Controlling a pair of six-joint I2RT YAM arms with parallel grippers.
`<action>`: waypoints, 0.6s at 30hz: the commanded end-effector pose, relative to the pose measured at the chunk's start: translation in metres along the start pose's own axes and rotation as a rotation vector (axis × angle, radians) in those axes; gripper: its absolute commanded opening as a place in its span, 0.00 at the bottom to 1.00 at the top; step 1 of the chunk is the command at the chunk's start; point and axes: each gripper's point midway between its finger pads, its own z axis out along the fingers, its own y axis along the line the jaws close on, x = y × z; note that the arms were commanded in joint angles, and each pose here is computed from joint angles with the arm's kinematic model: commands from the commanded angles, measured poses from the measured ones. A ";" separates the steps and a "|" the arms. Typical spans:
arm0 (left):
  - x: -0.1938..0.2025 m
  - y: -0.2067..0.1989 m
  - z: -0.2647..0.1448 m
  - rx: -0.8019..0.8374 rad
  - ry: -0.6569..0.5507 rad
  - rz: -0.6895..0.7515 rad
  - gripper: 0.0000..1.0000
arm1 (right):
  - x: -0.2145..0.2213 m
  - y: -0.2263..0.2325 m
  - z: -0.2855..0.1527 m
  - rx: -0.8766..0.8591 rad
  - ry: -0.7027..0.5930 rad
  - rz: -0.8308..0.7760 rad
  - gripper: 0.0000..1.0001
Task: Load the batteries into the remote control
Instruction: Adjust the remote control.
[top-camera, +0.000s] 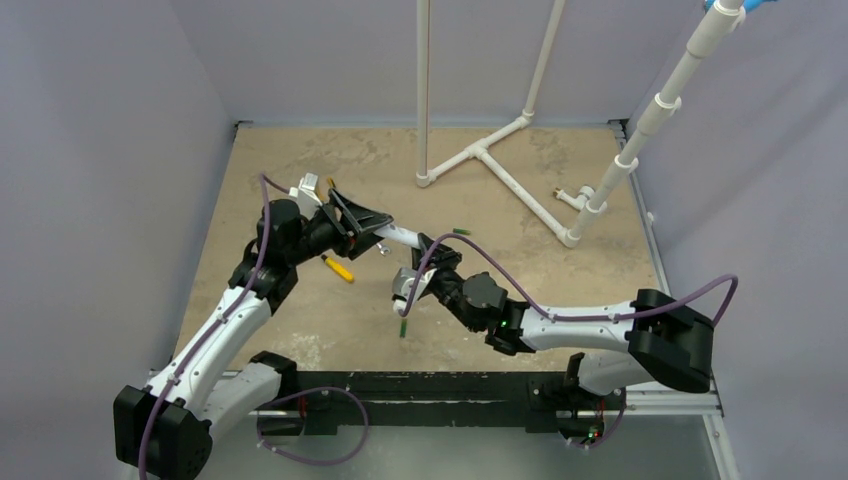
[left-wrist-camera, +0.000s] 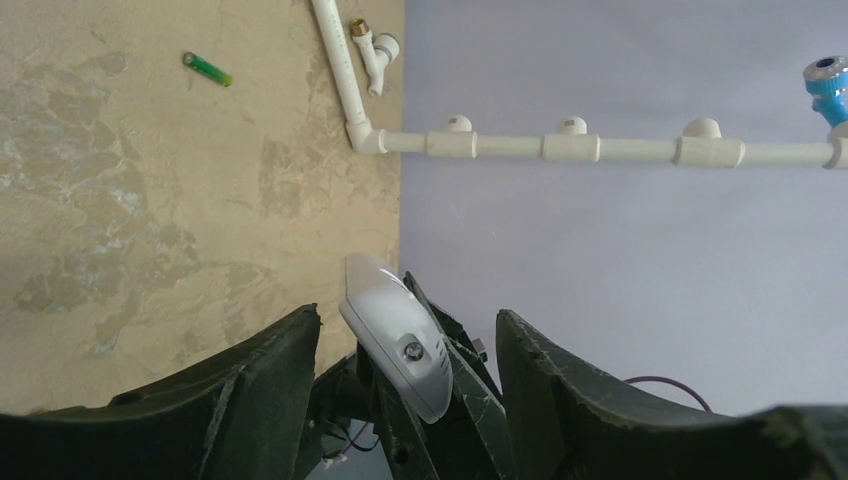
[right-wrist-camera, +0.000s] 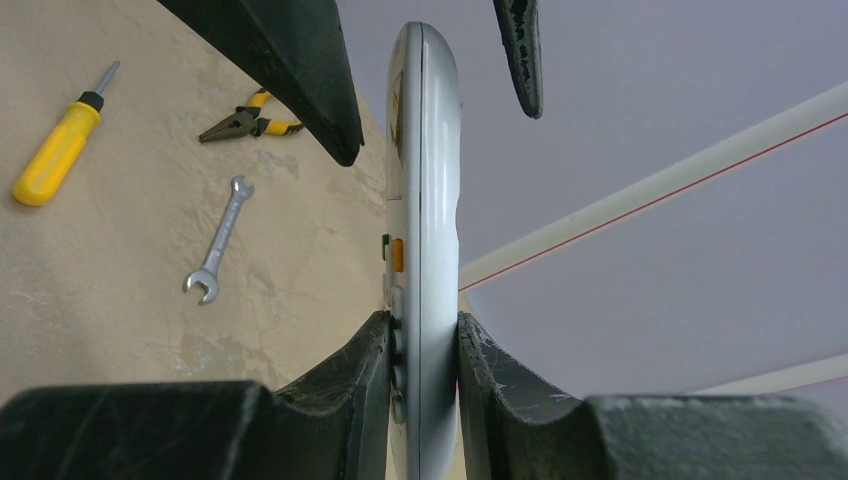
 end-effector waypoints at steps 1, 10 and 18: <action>-0.001 -0.028 -0.003 0.089 0.003 0.027 0.61 | -0.023 -0.024 0.000 0.086 -0.070 0.023 0.00; 0.001 -0.027 -0.001 0.093 0.012 0.021 0.53 | -0.029 -0.022 0.006 0.094 -0.084 0.001 0.00; 0.002 -0.027 0.000 0.094 0.019 0.021 0.49 | -0.037 -0.023 0.008 0.098 -0.100 -0.017 0.00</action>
